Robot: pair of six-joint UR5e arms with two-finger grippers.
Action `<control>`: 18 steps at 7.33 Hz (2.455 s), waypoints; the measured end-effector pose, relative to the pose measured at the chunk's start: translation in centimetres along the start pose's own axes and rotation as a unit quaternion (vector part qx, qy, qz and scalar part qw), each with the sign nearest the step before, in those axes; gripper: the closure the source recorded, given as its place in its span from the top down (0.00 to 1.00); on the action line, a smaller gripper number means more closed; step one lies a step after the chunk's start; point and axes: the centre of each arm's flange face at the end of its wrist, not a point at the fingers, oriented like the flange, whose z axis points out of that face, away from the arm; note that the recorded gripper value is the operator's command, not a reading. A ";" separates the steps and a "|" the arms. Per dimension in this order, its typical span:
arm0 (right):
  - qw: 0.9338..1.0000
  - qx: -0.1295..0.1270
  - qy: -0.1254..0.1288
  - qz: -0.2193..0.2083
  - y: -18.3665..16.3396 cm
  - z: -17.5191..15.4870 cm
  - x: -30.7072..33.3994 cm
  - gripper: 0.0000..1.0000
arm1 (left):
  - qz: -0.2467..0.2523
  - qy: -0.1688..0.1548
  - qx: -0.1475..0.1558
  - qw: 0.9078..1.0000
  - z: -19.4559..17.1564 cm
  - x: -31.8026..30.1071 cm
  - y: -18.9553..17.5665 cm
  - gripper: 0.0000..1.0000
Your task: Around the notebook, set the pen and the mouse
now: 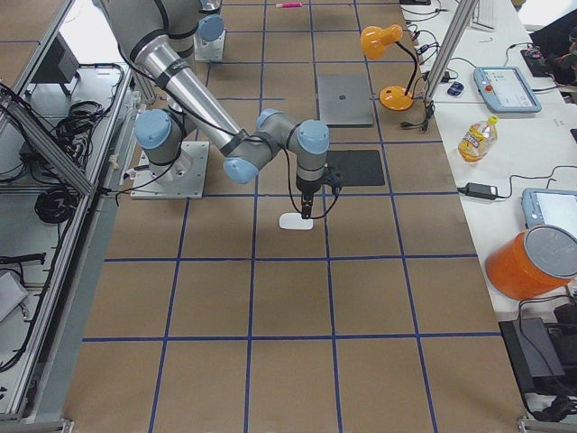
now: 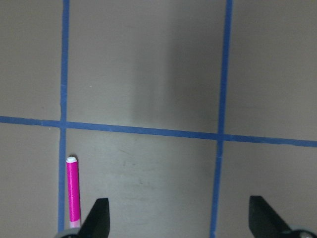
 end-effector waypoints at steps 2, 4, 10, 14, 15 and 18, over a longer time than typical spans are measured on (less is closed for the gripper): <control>0.999 -0.004 -0.025 -0.025 0.7 3.9 0.0 1.00 | 0.019 -0.039 -0.005 0.999 5.6 -4.3 1.1 1.00; 0.999 -0.009 -0.036 -0.023 0.7 6.6 1.1 1.00 | 0.010 -0.066 0.014 0.998 10.2 -6.0 3.2 1.00; 0.999 -0.027 -0.032 -0.009 0.7 6.7 2.0 0.41 | -0.011 -0.050 -0.004 0.999 13.8 -6.2 6.4 0.35; 0.999 -0.011 -0.025 -0.019 -2.6 3.2 1.3 0.43 | -0.013 -0.034 -0.017 0.999 13.5 -7.5 7.7 0.00; 0.999 0.006 -0.016 -0.040 -5.8 0.6 -1.4 0.44 | -0.013 -0.023 -0.018 0.999 13.3 -7.4 7.7 0.00; 0.997 0.033 -0.012 -0.065 -17.9 -2.6 -13.3 0.44 | -0.045 0.010 -0.047 0.998 9.4 -3.8 6.7 0.00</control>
